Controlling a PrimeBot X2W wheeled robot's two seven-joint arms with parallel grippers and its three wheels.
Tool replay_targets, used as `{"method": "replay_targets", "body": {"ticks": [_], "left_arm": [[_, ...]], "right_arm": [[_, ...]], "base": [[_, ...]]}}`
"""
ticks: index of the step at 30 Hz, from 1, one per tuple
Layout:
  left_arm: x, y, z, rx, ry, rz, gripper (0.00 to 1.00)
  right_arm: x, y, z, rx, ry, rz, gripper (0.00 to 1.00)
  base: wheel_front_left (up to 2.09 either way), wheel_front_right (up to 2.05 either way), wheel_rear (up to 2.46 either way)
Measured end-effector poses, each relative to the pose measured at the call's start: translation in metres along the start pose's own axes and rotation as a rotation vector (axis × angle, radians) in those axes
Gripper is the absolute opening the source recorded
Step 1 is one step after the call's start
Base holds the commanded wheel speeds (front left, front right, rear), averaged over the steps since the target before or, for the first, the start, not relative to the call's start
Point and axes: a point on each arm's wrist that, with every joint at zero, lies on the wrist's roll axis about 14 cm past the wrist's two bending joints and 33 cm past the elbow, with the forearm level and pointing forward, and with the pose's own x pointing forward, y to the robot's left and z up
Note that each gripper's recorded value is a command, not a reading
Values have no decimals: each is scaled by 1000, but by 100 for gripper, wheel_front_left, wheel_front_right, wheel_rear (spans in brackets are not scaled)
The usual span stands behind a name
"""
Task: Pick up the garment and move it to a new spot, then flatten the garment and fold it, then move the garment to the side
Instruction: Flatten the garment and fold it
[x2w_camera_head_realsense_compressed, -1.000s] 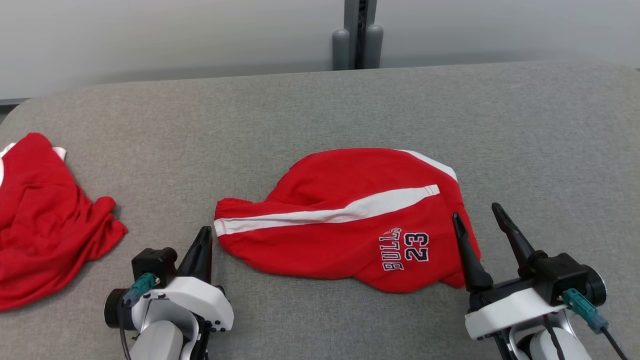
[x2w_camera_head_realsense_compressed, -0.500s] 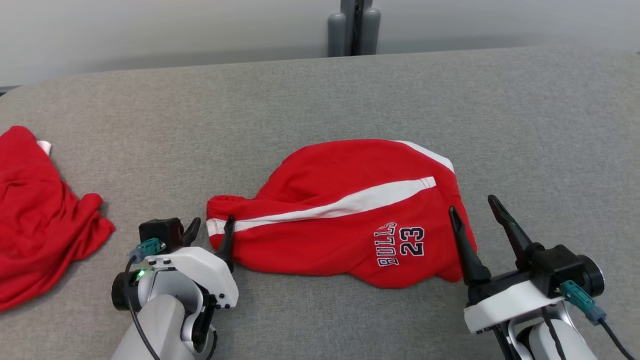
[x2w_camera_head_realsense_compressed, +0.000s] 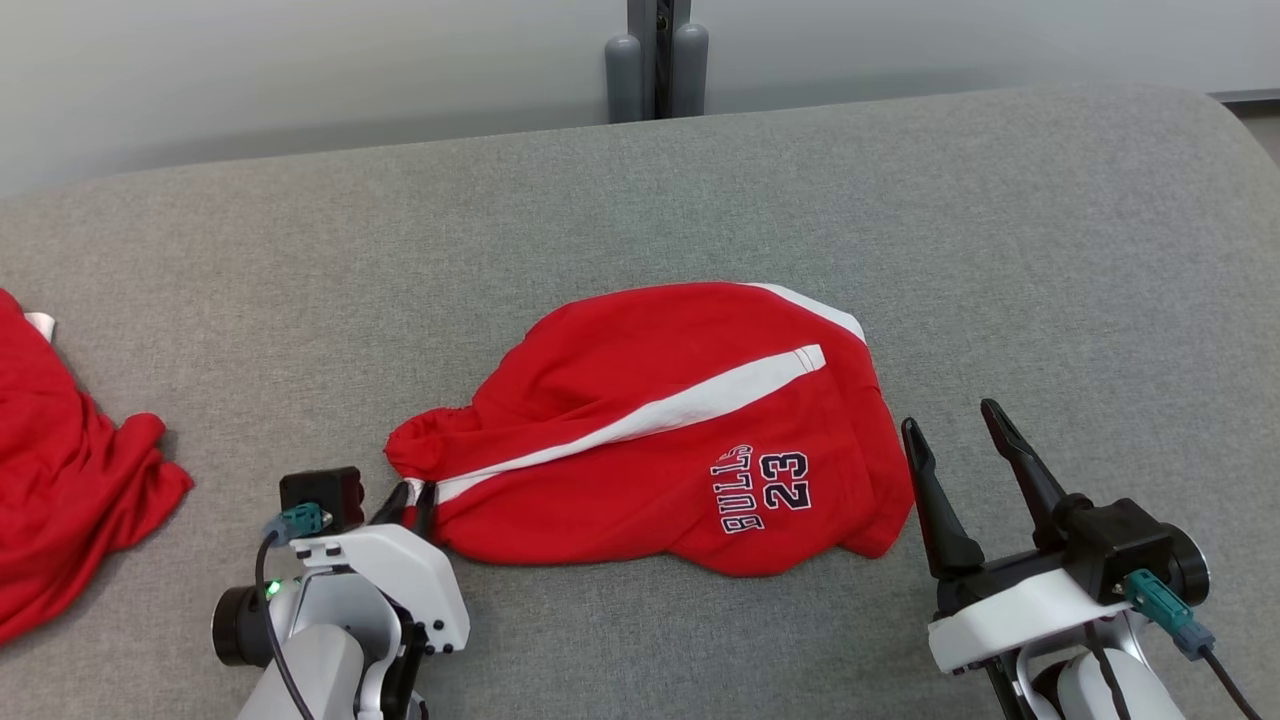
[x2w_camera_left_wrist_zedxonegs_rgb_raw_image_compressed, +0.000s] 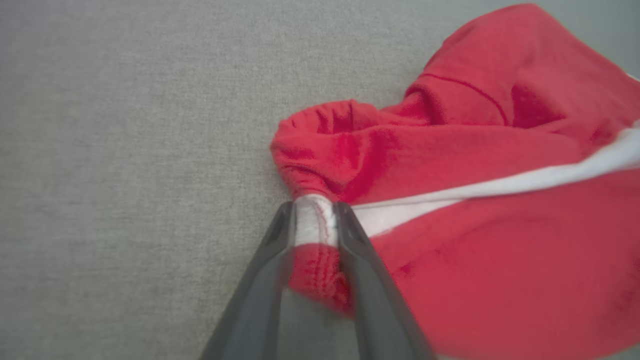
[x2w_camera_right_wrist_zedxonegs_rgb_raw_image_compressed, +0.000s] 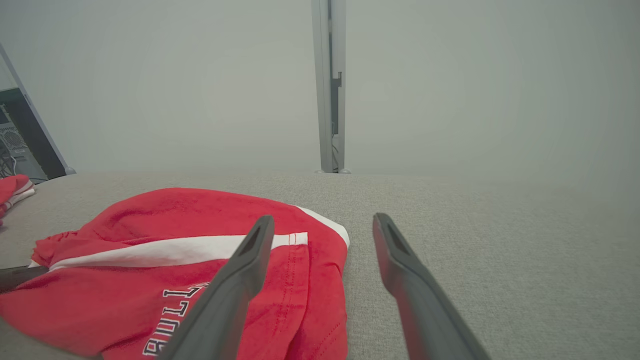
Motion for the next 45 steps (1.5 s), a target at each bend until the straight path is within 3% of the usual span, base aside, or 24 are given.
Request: {"method": "replay_targets", "body": {"ticks": [1, 9, 16, 22, 38, 39, 40, 41, 42, 43, 44, 45], "left_arm": [[-2, -1, 0, 0, 0, -2, 0], [-16, -6, 22, 10, -121, -26, 0], [-28, 1, 44, 28, -245, -25, 0], [-30, 5, 38, 33, -240, -20, 0], [-24, 8, 29, 27, -221, -17, 0], [-24, 8, 28, 27, -219, -17, 0], [-23, 9, 27, 26, -216, -15, 0], [-23, 8, 26, 24, -213, -16, 0], [-23, 8, 25, 23, -212, -16, 0], [-23, 8, 24, 23, -209, -16, 0], [-22, 8, 23, 20, -207, -16, 0], [-21, 8, 23, 17, -206, -16, 0]], "right_arm": [[0, 0, 1, 0, -2, 0, 100], [4, 9, 2, 3, -7, 26, 100], [24, 23, -21, 46, 65, 82, 100], [46, 24, -56, 51, 204, 129, 100], [90, 42, -87, 0, 446, 268, 100], [90, 41, -90, -3, 462, 267, 91], [89, 40, -93, -8, 482, 266, 73], [89, 39, -97, -14, 499, 264, 47], [89, 38, -98, -12, 506, 260, 33], [90, 38, -99, -15, 514, 262, 9], [92, 39, -99, -17, 519, 266, 0], [93, 41, -98, -21, 517, 273, 0]], "base": [[0, 0, 0], [0, 0, 0], [0, 0, 0], [0, 0, 0], [0, 0, 0], [0, 0, 0], [0, 0, 0], [0, 0, 0], [0, 0, 0], [0, 0, 0], [0, 0, 0], [0, 0, 0]]}}
